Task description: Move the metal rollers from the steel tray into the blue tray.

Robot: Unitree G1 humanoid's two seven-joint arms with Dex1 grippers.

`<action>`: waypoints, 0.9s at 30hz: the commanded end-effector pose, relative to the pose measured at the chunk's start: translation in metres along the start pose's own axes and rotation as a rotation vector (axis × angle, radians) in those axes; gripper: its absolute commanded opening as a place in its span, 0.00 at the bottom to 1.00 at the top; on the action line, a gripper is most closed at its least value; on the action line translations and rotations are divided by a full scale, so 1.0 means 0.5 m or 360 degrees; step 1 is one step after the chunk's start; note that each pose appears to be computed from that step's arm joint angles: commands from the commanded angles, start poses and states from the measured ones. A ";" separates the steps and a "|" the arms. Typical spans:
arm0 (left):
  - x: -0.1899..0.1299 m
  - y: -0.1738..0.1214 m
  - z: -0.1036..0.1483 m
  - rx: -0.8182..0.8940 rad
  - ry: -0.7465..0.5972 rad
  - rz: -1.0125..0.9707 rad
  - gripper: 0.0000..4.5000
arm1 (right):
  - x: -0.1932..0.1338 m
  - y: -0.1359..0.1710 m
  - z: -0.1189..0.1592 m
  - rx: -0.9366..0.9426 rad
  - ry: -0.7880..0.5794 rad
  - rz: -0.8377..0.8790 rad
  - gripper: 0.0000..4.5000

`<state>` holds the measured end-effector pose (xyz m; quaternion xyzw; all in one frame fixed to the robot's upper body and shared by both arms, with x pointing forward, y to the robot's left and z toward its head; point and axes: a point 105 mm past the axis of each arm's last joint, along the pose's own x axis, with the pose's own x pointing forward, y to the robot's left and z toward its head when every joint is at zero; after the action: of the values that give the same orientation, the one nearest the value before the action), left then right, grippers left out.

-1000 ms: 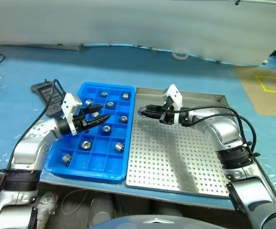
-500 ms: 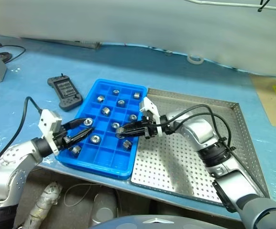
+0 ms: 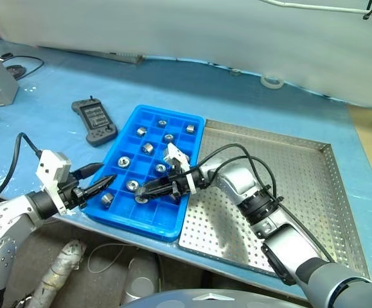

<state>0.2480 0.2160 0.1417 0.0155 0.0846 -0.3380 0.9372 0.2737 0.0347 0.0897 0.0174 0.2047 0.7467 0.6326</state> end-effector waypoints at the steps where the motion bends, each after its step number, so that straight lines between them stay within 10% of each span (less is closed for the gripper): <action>1: 0.010 -0.006 0.037 0.0081 -0.0051 -0.0027 0.63 | -0.001 0.018 0.022 -0.0057 -0.0041 0.0075 0.15; 8: 0.028 0.005 0.052 0.0112 -0.0044 -0.0059 0.63 | 0.003 0.018 0.020 0.0030 -0.0065 0.0074 0.59; 17: 0.063 -0.003 0.053 0.0121 -0.0064 -0.0179 0.63 | -0.060 -0.023 0.044 -0.0142 -0.0103 -0.0239 0.59; 27: 0.234 0.012 0.110 0.0193 -0.0332 -0.0348 0.63 | -0.327 -0.095 0.125 -0.0279 -0.0533 -0.1272 0.59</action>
<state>0.3391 0.1493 0.1706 0.0118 -0.0101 -0.4356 0.9000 0.3585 -0.0744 0.1550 0.0006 0.0629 0.5031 0.8619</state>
